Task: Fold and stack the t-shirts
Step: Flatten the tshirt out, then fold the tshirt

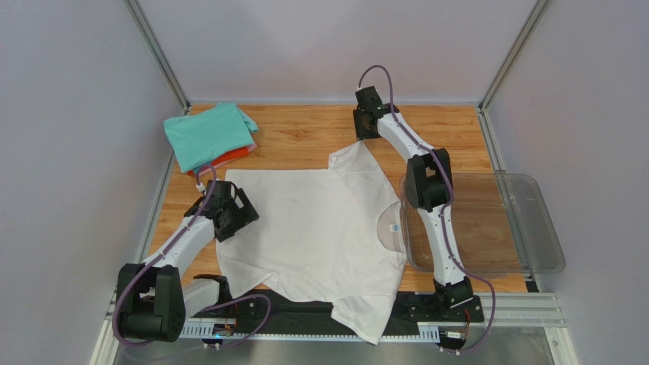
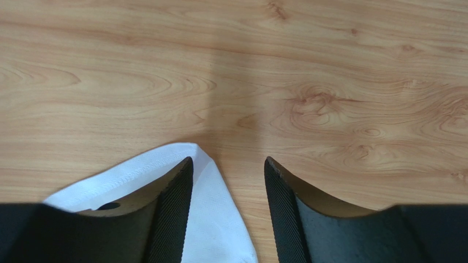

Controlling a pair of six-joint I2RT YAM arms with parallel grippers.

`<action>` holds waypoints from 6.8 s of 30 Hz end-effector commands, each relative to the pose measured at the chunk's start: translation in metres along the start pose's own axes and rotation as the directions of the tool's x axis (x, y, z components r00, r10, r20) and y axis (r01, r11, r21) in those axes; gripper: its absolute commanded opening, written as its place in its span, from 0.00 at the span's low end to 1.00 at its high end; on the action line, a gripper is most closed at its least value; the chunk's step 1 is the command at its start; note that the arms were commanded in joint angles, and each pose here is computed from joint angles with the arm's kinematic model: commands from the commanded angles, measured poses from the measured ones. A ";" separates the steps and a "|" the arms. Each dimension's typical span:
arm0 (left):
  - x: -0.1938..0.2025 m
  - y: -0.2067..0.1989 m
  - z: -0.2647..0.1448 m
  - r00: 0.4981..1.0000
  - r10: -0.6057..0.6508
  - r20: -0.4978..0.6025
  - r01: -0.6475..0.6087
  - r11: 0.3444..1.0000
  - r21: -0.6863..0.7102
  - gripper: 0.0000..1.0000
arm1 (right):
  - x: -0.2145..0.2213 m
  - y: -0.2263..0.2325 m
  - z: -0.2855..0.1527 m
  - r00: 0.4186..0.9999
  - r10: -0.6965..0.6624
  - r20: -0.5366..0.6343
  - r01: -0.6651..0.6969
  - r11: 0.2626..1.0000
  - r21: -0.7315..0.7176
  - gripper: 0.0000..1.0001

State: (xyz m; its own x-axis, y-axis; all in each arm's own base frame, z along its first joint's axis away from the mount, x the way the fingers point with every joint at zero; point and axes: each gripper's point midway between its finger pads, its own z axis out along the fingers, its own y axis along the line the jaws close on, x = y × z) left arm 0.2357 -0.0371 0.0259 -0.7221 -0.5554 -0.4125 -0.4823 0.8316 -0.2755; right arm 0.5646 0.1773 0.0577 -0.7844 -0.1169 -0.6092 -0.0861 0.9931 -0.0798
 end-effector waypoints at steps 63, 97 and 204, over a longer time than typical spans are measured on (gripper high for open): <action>-0.150 -0.124 0.019 0.986 0.151 -0.068 -0.149 0.988 0.032 1.00 | 0.098 0.043 -0.099 0.997 0.057 -0.055 -0.062 0.994 -0.093 1.00; 0.059 0.074 -0.051 0.968 -0.249 0.035 0.247 0.913 -0.325 0.76 | 0.241 0.077 -0.247 0.980 0.123 0.156 -0.102 0.985 -0.140 1.00; 0.013 0.092 -0.076 0.868 -0.359 0.343 0.444 0.870 -0.215 0.00 | 0.467 0.093 -0.314 0.902 -0.397 -0.170 0.320 0.880 -0.352 0.16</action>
State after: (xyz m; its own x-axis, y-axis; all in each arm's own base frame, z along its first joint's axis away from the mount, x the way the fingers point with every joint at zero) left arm 0.1377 0.0319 0.0548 -0.2902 -0.7861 -0.5457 -0.8563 0.4679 -0.2186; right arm -0.0125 0.2334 0.0187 -0.7828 -0.5058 -0.3625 -0.5644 0.8225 0.0710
